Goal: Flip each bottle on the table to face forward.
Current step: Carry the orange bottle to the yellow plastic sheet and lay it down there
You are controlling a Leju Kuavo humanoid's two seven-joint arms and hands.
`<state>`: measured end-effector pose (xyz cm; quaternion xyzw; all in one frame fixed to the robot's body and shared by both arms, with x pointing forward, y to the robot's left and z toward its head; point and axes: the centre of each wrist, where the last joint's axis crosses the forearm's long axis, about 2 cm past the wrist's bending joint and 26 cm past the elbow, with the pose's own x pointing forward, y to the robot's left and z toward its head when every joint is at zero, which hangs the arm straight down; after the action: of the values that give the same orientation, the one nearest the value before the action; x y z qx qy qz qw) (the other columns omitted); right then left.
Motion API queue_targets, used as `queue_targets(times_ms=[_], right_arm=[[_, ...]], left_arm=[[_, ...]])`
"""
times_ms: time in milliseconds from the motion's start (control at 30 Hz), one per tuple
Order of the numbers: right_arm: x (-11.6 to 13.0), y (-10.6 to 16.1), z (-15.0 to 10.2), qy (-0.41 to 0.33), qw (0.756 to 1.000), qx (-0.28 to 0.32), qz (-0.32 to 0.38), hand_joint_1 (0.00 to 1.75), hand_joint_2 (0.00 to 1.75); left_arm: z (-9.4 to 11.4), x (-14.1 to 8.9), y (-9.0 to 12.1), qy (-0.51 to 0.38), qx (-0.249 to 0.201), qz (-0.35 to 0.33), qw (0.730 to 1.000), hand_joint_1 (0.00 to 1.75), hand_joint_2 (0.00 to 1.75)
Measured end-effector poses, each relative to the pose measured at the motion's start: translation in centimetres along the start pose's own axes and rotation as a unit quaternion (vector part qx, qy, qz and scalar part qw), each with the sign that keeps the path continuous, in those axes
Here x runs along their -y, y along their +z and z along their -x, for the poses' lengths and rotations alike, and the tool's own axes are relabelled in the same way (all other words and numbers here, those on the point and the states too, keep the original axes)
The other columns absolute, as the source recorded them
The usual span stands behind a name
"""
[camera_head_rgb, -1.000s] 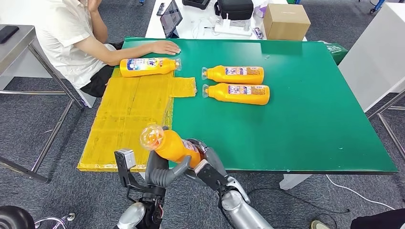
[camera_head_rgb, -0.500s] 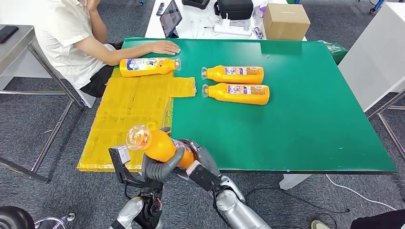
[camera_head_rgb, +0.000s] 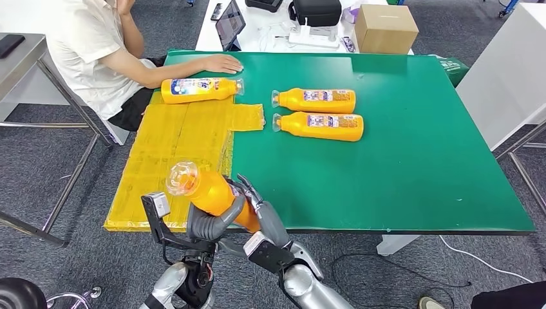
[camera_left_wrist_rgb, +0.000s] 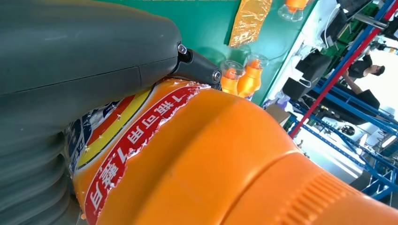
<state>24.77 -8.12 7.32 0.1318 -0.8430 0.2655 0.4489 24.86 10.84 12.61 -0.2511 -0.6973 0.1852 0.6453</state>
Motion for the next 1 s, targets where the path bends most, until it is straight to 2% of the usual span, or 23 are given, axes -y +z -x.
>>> queue_targets(times_ms=[133, 233, 300, 367, 467, 533, 600, 633, 700, 1000], right_arm=[[-0.2, -0.1, -0.6, 0.005, 1.0, 0.014, 0.01, 0.0, 0.0], [-0.4, -0.2, -1.8, 0.023, 0.998, 0.041, 0.047, 0.0, 0.0], [-0.4, -0.3, -3.0, 0.037, 0.994, 0.068, 0.072, 0.0, 0.0], [-0.3, -0.4, -4.0, 0.057, 0.989, 0.095, 0.093, 0.0, 0.0], [0.2, -0.2, -5.1, 0.095, 0.979, 0.128, 0.124, 0.0, 0.0], [0.7, -0.1, -5.8, 0.12, 0.972, 0.148, 0.137, 0.0, 0.0], [1.4, -0.1, -6.3, 0.143, 0.965, 0.162, 0.151, 0.0, 0.0], [1.8, -0.1, -6.5, 0.15, 0.961, 0.165, 0.161, 0.0, 0.0], [2.4, -0.2, -6.8, 0.158, 0.957, 0.167, 0.178, 0.0, 0.0], [3.4, -0.1, -7.3, 0.164, 0.949, 0.168, 0.209, 0.0, 0.0]], left_arm=[[-0.2, -0.2, -0.1, -0.001, 0.007, -0.008, 1.0, 1.75, 1.75], [-0.9, -0.9, -0.5, -0.002, 0.024, -0.031, 0.999, 1.75, 1.75], [-1.7, -1.7, -1.1, -0.019, 0.049, -0.053, 0.997, 1.75, 1.75], [-2.6, -2.7, -1.9, -0.062, 0.094, -0.086, 0.99, 1.75, 1.75], [-4.5, -4.7, -3.2, -0.182, 0.203, -0.132, 0.953, 1.75, 1.75], [-5.9, -6.3, -4.2, -0.289, 0.282, -0.138, 0.904, 1.75, 1.75], [-7.2, -7.9, -4.9, -0.375, 0.328, -0.143, 0.855, 1.75, 1.75], [-7.7, -8.6, -5.1, -0.398, 0.336, -0.152, 0.84, 1.75, 1.75], [-8.3, -9.7, -5.3, -0.41, 0.338, -0.175, 0.829, 1.75, 1.75], [-8.6, -11.4, -5.3, -0.41, 0.326, -0.218, 0.823, 1.75, 1.75]])
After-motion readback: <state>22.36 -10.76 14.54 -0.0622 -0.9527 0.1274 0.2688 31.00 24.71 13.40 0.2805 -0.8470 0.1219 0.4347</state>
